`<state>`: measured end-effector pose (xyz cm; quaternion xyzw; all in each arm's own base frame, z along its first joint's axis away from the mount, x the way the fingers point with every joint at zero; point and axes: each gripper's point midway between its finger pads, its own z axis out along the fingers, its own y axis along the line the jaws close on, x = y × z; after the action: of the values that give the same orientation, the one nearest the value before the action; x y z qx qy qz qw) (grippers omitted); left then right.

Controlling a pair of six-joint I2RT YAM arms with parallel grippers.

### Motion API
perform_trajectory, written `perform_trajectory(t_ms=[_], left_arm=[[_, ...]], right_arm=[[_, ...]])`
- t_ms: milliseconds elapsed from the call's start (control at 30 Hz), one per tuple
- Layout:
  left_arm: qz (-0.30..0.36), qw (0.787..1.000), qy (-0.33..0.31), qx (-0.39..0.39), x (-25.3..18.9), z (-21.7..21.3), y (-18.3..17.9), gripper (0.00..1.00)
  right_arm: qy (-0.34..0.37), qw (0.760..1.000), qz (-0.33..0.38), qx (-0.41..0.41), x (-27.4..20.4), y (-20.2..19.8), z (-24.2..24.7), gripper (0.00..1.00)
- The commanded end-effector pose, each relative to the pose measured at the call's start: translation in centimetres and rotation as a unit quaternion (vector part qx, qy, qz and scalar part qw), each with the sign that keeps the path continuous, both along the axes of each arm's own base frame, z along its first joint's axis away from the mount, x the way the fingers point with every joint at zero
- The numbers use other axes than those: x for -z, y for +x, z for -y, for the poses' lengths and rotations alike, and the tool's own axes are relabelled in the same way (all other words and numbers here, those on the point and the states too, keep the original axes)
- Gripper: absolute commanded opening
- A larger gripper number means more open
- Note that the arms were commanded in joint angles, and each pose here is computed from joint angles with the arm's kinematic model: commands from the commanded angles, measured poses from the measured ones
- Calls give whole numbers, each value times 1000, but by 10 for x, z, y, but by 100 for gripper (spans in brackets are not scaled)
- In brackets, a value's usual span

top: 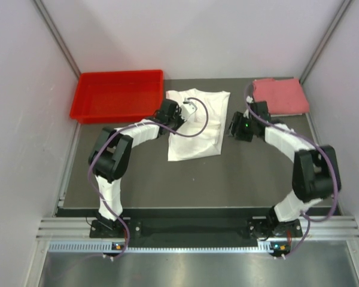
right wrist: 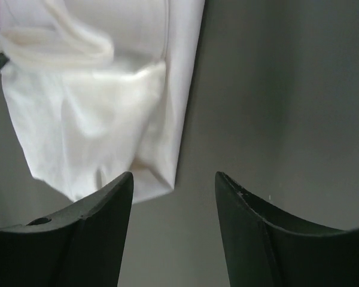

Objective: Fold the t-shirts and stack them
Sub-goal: Fold the tshirt

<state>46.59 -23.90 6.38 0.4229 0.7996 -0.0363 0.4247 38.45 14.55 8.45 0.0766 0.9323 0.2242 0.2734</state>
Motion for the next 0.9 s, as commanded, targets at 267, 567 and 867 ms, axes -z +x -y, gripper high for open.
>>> perform_trajectory(t_ms=[267,567,867], left_arm=[[-12,999,-27,-44,-26,2,14,51],[-71,996,-29,-40,-3,-3,-10,54],[-93,993,-34,-62,13,-9,3,54]], right_arm=[[5,987,101,-125,-1,-33,-48,56],[20,978,109,-175,12,-44,-71,57],[43,987,64,-142,38,-55,-71,47]])
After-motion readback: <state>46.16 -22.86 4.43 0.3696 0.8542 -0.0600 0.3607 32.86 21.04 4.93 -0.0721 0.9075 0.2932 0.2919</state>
